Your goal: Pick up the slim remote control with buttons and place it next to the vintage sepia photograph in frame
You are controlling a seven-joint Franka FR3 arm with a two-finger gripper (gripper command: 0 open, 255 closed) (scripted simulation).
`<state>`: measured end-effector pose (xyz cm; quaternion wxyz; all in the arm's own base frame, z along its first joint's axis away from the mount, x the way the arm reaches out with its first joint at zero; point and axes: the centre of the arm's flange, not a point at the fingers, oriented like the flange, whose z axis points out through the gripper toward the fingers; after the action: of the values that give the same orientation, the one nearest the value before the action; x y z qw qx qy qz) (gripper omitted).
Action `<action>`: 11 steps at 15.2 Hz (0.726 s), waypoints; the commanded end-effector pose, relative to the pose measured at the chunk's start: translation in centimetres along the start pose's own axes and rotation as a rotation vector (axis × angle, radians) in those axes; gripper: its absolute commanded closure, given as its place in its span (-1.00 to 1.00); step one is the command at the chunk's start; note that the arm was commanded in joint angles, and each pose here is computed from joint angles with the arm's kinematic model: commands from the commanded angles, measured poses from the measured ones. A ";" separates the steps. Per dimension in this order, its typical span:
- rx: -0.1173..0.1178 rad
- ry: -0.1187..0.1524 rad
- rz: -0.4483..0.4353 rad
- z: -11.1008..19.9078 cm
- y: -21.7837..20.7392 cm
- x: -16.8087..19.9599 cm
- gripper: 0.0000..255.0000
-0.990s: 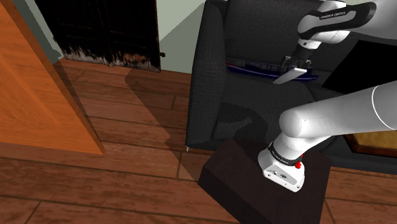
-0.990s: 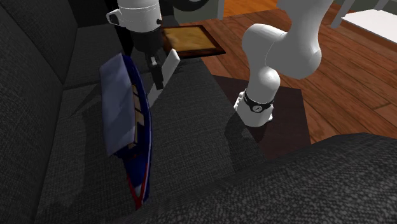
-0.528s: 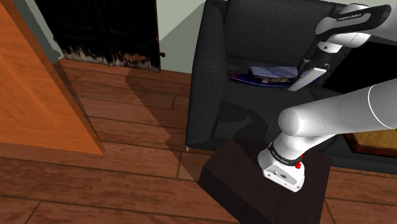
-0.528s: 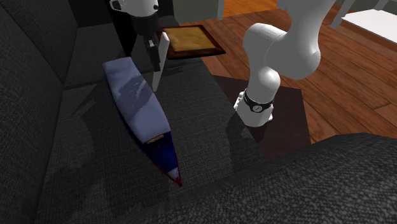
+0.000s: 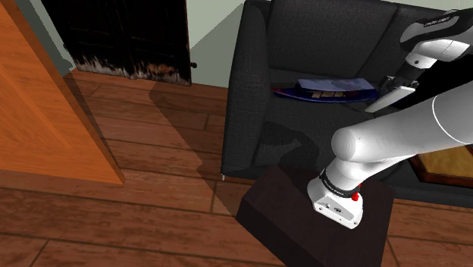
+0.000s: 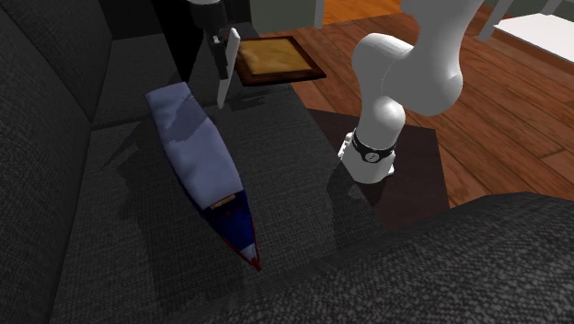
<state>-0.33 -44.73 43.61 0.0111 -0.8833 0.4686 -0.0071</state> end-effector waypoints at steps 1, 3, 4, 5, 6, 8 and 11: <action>-0.001 0.000 -0.003 0.0 3.4 -0.7 1.00; -0.001 0.000 -0.003 1.1 3.4 -0.7 1.00; -0.001 0.000 -0.003 1.6 3.4 -0.7 1.00; -0.001 0.000 -0.003 2.1 3.4 -0.7 1.00; -0.001 0.000 -0.003 2.6 3.5 -0.7 1.00; -0.001 0.000 -0.003 3.7 3.5 -0.7 1.00; -0.001 0.000 -0.003 5.3 3.5 -0.7 1.00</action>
<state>-3.39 -45.95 38.79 0.0115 -0.8841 0.4670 -0.0072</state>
